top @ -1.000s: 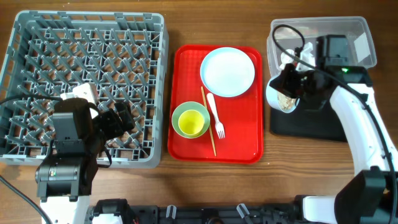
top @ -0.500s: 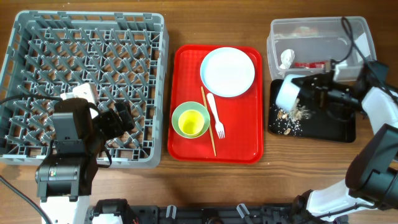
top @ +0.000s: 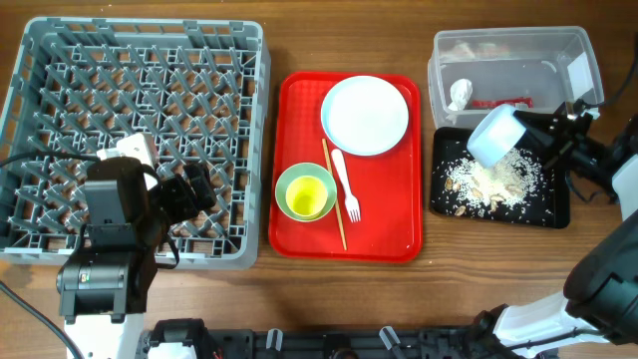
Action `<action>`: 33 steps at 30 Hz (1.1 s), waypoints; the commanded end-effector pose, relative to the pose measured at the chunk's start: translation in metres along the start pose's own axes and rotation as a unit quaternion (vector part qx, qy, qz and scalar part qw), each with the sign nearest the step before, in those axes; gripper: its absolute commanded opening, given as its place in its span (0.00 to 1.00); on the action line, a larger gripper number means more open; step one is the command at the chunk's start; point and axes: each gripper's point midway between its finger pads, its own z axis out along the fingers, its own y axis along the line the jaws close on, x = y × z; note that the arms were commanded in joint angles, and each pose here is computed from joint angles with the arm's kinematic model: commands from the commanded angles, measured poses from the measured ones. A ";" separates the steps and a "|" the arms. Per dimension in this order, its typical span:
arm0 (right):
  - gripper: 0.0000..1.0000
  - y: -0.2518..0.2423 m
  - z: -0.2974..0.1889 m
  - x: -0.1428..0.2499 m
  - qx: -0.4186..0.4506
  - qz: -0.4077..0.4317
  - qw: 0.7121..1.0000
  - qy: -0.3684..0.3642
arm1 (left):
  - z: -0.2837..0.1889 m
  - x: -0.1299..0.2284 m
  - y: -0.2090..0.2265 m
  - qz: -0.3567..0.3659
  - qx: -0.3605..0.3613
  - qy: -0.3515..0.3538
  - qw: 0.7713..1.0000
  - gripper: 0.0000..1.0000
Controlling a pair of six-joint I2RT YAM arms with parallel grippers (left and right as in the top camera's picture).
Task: Sort waste into correct bins and load items into the dishwasher rack
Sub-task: 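Tip the blue bowl over the black tray to dump the rice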
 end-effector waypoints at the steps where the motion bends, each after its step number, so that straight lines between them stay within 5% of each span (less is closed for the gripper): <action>1: 0.04 0.007 -0.001 0.005 -0.032 0.026 0.999 0.020 | -0.004 -0.008 0.001 -0.005 -0.003 -0.012 1.000 1.00; 10: 0.04 0.004 -0.001 0.001 -0.021 0.025 0.999 0.014 | -0.004 -0.008 0.001 -0.005 -0.003 -0.012 1.000 1.00; 13: 0.04 -0.046 -0.005 -0.028 0.125 -0.016 0.989 -0.074 | -0.004 -0.008 0.001 -0.005 -0.003 -0.012 1.000 1.00; 15: 0.04 -0.099 -0.023 -0.040 0.287 -0.025 0.950 -0.125 | -0.004 -0.008 0.001 -0.005 -0.003 -0.012 1.000 1.00; 16: 0.04 -0.097 -0.015 -0.034 0.284 -0.092 0.950 -0.089 | -0.004 -0.008 0.001 -0.005 -0.003 -0.012 1.000 1.00; 17: 0.04 -0.067 0.009 -0.014 0.188 -0.197 0.962 -0.018 | -0.004 -0.008 0.001 -0.005 -0.003 -0.012 1.000 1.00; 20: 0.04 -0.039 0.020 0.000 0.098 -0.212 0.972 0.010 | -0.004 -0.008 0.001 -0.005 -0.003 -0.013 1.000 1.00; 25: 0.04 -0.068 0.022 0.006 0.223 -0.203 0.954 0.004 | -0.004 -0.007 0.001 -0.005 -0.004 -0.011 1.000 1.00; 28: 0.04 -0.039 0.039 0.030 0.223 -0.269 0.937 0.026 | -0.004 -0.007 0.001 -0.005 -0.004 -0.011 1.000 1.00; 33: 0.04 -0.009 0.071 0.069 0.297 -0.404 0.864 0.052 | -0.004 -0.007 0.001 -0.005 -0.004 -0.011 1.000 1.00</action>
